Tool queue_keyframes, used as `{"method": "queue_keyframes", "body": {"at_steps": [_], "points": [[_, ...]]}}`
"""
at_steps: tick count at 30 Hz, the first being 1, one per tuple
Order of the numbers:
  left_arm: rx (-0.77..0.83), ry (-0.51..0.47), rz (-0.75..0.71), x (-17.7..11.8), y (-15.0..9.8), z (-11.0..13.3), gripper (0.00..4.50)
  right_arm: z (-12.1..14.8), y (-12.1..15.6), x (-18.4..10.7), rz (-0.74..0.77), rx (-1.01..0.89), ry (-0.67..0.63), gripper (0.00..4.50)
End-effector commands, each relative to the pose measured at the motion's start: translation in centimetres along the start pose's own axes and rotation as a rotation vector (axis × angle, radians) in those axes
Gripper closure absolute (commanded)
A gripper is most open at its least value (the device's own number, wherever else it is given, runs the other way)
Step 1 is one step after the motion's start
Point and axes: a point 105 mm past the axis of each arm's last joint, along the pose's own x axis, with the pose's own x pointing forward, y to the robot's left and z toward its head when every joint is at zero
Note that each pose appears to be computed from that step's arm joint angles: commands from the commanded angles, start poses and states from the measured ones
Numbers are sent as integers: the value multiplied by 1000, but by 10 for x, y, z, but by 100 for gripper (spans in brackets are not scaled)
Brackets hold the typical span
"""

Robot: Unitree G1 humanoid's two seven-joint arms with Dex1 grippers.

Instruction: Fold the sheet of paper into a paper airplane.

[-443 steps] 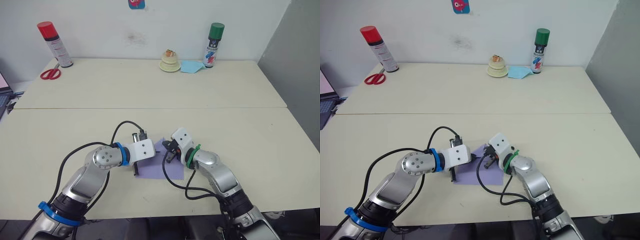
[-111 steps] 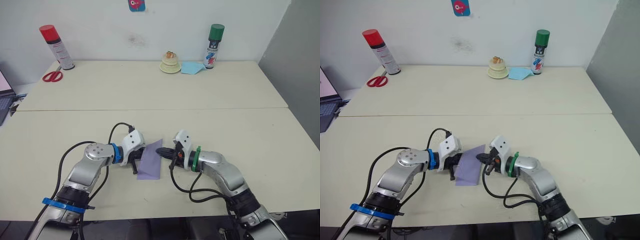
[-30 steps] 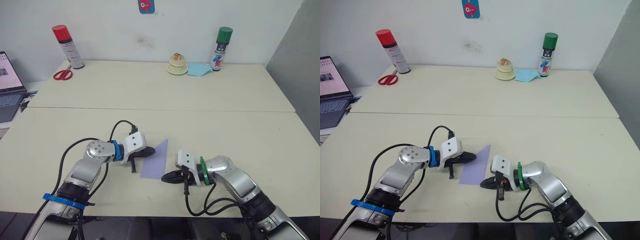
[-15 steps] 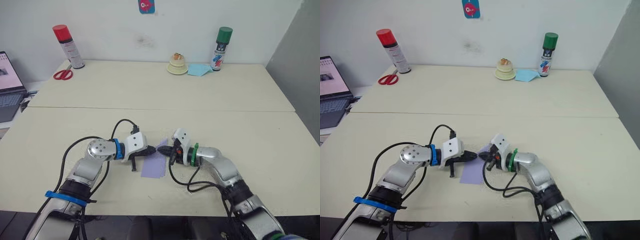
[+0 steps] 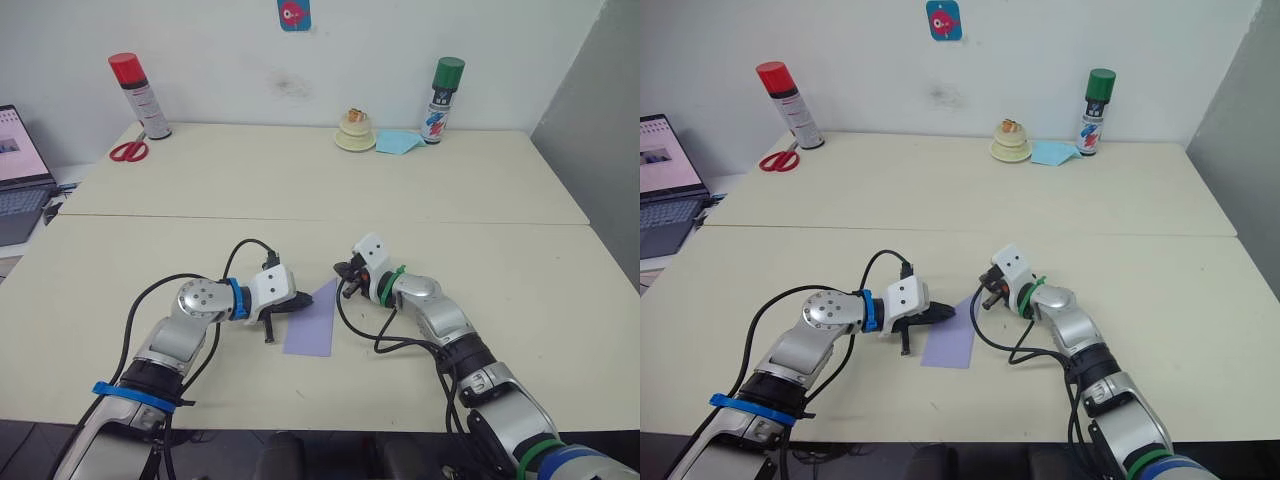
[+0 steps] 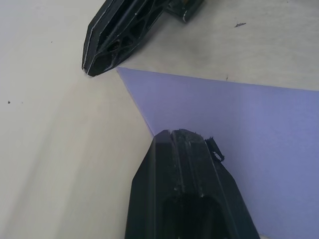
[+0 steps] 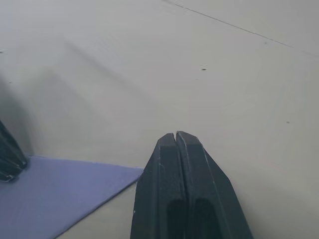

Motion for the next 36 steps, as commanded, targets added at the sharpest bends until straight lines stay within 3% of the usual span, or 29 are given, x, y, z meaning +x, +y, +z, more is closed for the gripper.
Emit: {"method": "queue_keyframes", "body": {"at_steps": [1,5,8,13,18,20,26,32,36], "points": [[-76,31,-41,8,-12,-13,447,-5,-24,-20,-97,80,-47,450],[-134,-144,44,-11,20,29,447,34,-6,-42,47,76,-201,450],[-92,-164,18,-43,37,44,379,44,6,-70,153,72,-206,394],[155,-64,-117,-52,43,38,227,38,16,-114,211,27,-136,223],[387,-84,-176,-32,54,48,65,40,36,-138,256,-75,-136,43],[512,-51,-235,-23,51,46,3,43,48,-143,285,-133,-135,42],[640,-69,-332,-9,46,52,1,51,50,-149,217,-122,-169,42],[581,-95,-216,-23,76,72,1,44,50,-157,150,-100,-155,42],[586,-32,-238,-38,75,57,1,39,54,-161,148,-95,-148,42]]}}
